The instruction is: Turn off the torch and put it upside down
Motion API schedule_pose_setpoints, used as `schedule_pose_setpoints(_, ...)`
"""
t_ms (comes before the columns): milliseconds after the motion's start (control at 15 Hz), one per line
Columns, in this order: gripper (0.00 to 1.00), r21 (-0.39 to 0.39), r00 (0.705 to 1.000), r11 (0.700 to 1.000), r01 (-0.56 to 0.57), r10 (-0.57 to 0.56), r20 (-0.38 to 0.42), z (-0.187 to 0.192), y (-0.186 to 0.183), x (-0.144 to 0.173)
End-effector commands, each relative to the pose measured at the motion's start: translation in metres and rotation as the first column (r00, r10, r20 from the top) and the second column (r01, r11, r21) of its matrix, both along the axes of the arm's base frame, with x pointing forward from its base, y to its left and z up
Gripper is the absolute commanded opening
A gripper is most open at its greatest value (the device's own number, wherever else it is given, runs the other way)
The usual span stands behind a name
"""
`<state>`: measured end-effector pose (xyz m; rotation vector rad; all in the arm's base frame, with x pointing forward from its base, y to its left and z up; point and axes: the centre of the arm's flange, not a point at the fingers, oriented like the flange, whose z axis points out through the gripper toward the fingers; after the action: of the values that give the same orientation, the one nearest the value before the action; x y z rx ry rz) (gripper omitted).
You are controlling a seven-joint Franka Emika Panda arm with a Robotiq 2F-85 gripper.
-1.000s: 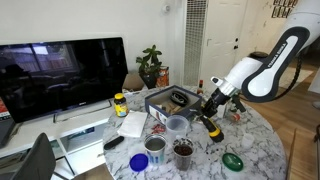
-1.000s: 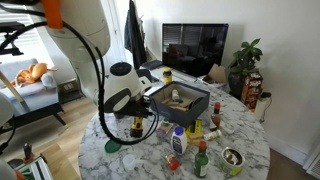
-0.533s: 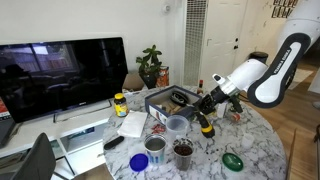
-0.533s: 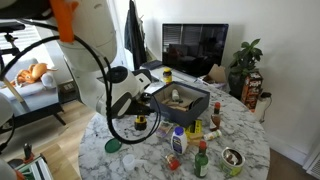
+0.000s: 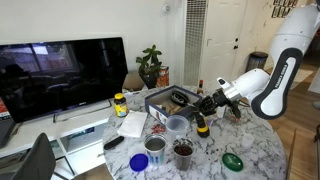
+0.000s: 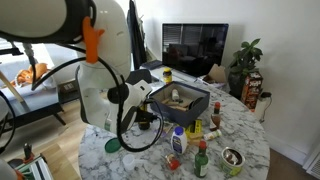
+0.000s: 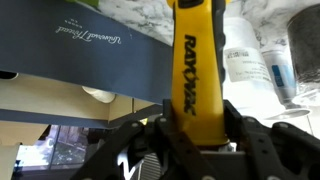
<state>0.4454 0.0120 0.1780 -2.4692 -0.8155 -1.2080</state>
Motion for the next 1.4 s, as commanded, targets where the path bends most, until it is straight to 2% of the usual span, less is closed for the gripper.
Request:
schedule_pose_setpoints(0,0.25,0.055,0.998,0.998,-0.018,0.015,0.062,-0.013,0.007,0.009)
schedule_pose_setpoints(133,0.25,0.067,0.994,0.997,-0.026,0.018,0.108,-0.014,0.008,0.01)
schedule_pose_setpoints(400,0.25,0.099,0.99,0.995,-0.027,0.013,0.139,-0.023,0.008,0.011)
schedule_pose_setpoints(800,0.25,0.173,0.971,0.985,-0.018,-0.024,0.238,-0.009,0.003,0.005)
schedule_pose_setpoints(1333,0.25,0.184,0.982,0.983,-0.003,-0.031,0.185,-0.03,0.003,0.011)
